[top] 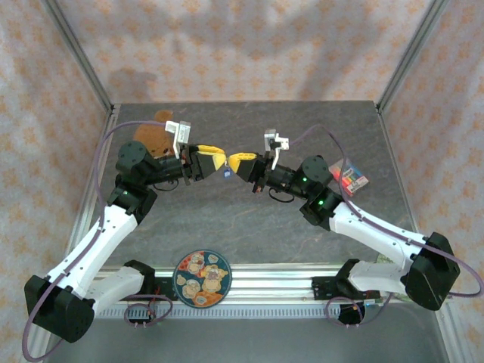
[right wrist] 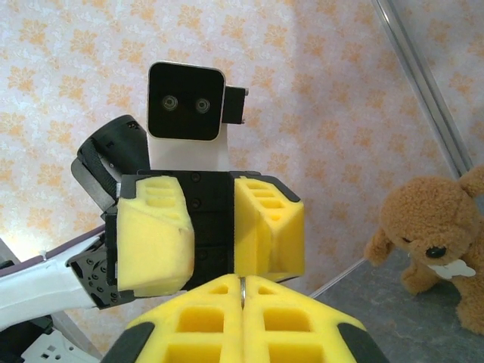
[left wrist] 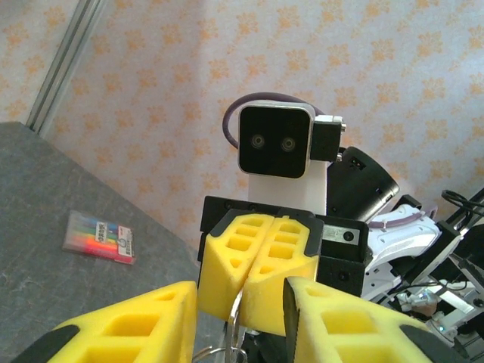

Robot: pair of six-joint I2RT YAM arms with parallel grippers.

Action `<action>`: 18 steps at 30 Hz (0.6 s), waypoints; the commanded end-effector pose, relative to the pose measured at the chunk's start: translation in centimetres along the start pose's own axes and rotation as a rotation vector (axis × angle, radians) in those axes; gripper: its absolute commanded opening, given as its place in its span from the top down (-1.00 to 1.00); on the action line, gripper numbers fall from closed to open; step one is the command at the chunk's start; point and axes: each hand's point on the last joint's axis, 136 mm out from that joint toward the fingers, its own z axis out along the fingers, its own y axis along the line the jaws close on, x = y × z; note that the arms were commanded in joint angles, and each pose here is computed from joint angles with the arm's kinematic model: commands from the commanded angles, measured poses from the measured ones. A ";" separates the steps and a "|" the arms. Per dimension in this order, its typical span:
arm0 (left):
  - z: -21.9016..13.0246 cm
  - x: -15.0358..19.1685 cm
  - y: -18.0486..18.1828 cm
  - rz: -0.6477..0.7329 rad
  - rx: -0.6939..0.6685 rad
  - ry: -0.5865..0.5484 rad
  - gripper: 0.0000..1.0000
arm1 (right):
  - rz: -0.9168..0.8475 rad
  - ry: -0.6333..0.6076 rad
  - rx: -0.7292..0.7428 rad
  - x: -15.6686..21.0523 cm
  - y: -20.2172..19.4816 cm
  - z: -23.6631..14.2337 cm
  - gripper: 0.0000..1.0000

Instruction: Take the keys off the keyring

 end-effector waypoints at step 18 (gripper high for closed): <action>0.5 0.1 -1.7 0.046 0.074 0.020 0.60 | 0.017 -0.076 -0.116 -2.1 2.0 0.6 1.00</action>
